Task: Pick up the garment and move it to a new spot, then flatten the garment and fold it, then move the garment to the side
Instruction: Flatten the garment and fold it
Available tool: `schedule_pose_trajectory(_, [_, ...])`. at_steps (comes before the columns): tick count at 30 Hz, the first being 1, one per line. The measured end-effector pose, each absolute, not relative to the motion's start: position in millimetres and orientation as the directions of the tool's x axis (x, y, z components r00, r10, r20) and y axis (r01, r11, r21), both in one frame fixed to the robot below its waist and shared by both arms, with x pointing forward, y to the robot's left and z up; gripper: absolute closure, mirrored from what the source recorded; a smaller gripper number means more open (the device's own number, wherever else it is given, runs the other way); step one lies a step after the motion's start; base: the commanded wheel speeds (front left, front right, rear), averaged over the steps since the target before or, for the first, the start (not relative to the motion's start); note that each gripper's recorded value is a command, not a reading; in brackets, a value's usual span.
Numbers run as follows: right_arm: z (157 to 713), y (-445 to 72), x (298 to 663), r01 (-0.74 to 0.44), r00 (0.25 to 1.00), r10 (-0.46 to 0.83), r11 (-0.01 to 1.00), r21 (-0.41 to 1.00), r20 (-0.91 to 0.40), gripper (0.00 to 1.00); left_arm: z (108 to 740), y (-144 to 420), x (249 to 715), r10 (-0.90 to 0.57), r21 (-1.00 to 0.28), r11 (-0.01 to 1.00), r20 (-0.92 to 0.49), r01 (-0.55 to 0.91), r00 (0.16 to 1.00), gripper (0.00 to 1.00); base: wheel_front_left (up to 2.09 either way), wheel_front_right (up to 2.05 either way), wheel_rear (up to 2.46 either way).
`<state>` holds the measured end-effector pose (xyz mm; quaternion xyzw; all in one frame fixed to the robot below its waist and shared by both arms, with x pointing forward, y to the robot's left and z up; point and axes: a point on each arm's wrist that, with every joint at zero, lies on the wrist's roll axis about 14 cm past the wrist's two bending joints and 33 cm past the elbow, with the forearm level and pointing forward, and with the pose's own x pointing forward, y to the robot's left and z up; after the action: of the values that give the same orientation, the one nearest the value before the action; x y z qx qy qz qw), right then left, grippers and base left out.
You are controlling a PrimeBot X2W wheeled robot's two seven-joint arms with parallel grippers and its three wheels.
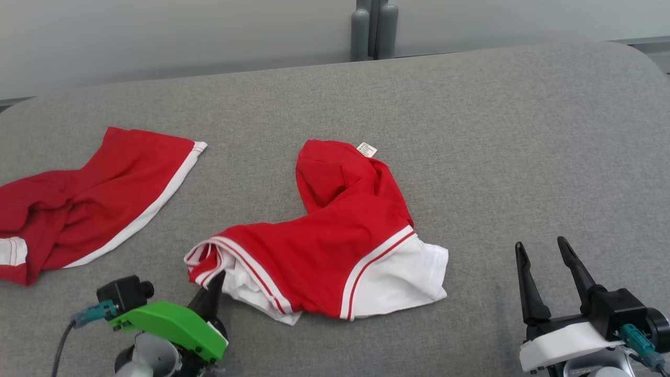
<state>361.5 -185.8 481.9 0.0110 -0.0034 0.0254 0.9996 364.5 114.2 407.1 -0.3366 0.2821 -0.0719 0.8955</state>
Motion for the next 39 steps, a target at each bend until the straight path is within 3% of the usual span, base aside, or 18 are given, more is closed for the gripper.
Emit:
schedule_pose_trajectory(4, [483,-187,361,-0.048,0.999,0.048,0.999,0.021,0.012,0.00,468,108,389,-0.407,-0.674,0.728,-0.281,0.124,0.869,1.00,0.00,0.00,0.00])
schedule_pose_trajectory(10, [486,-183,359,-0.061,0.998,0.060,0.998,0.023,0.020,0.00,579,108,405,-0.520,-0.506,0.757,-0.082,0.414,0.850,1.00,0.00,0.00,0.00])
schedule_pose_trajectory(15, [491,-178,358,-0.075,0.997,0.074,0.997,0.029,0.036,0.00,657,102,398,-0.598,-0.338,0.757,-0.016,0.559,0.801,1.00,0.00,0.00,0.00])
schedule_pose_trajectory(22, [496,-180,355,-0.066,0.997,0.064,0.997,0.037,0.054,0.00,732,93,393,-0.644,-0.147,0.755,0.016,0.639,0.765,1.00,0.00,0.00,0.00])
schedule_pose_trajectory(27, [495,-182,353,-0.056,0.997,0.053,0.996,0.062,0.051,0.00,748,69,392,-0.686,-0.103,0.724,-0.002,0.683,0.727,1.00,0.00,0.00,0.00])
schedule_pose_trajectory(34, [497,-183,358,-0.051,0.997,0.045,0.995,0.090,0.057,0.00,712,-1,393,-0.786,-0.192,0.617,-0.088,0.763,0.612,1.00,0.00,0.00,0.00])
schedule_pose_trajectory(39, [504,-190,362,-0.030,0.997,0.023,0.995,0.096,0.079,0.00,685,-36,415,-0.795,-0.224,0.606,-0.141,0.763,0.590,1.00,0.00,0.00,0.00])
